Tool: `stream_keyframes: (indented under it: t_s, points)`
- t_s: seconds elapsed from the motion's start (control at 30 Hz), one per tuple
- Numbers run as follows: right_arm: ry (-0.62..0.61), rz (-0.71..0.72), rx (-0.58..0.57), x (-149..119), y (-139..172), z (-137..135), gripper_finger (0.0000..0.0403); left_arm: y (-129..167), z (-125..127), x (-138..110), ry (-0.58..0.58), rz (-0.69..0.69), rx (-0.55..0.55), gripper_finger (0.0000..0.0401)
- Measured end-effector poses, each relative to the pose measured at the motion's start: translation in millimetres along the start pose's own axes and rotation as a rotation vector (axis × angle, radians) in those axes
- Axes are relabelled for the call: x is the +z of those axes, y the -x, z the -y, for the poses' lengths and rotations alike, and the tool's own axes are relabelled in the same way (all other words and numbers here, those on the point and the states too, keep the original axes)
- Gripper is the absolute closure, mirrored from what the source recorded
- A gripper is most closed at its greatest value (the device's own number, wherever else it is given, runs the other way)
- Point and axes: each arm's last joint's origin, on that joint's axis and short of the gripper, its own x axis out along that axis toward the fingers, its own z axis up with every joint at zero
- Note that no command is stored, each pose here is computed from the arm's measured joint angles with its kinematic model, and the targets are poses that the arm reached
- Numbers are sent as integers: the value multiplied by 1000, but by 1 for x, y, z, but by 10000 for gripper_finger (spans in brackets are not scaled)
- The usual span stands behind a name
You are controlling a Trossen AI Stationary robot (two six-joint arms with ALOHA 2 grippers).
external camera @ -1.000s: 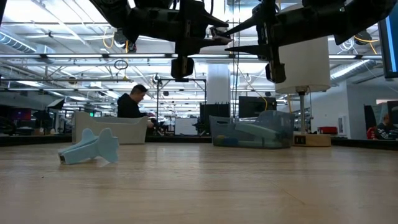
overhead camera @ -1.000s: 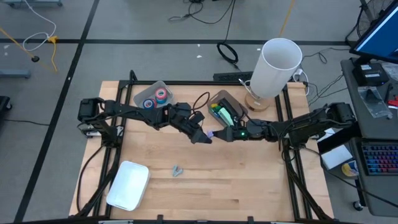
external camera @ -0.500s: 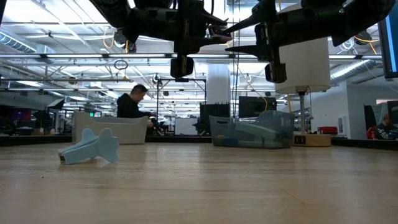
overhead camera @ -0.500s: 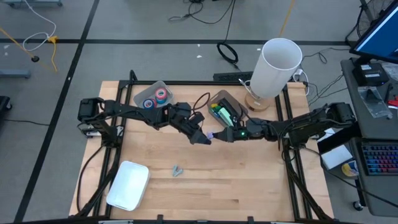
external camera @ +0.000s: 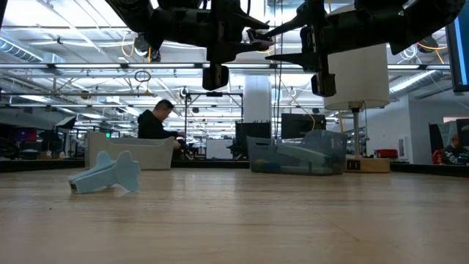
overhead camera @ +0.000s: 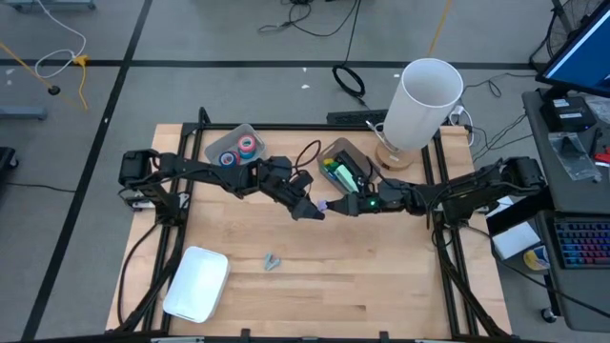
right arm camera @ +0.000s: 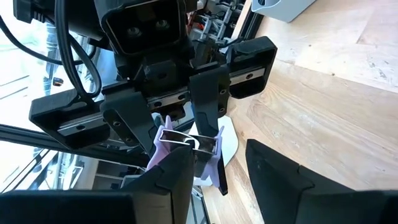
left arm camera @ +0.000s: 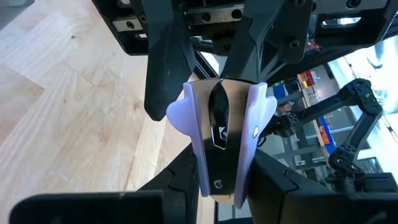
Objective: Pick and place Stapler, Stapler remover, tape
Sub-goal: Put the light purple staple remover into the white bin
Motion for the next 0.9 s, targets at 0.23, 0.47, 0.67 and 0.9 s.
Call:
stream_keyframes:
  t_s: [0.23, 0.47, 0.67, 0.9]
  points:
    - [-10, -27, 4, -2, 0, 0, 244, 1, -1, 1, -14, 20, 16, 305]
    - [-36, -88, 0, -4, 0, 1, 243, 1, -2, 2, -21, 38, 33, 311]
    - [-45, -103, -3, -5, 1, 1, 243, 1, -3, 2, -28, 45, 38, 311]
    - [-82, -139, 16, -5, 2, -2, 244, 1, -2, 3, -43, 47, 36, 311]
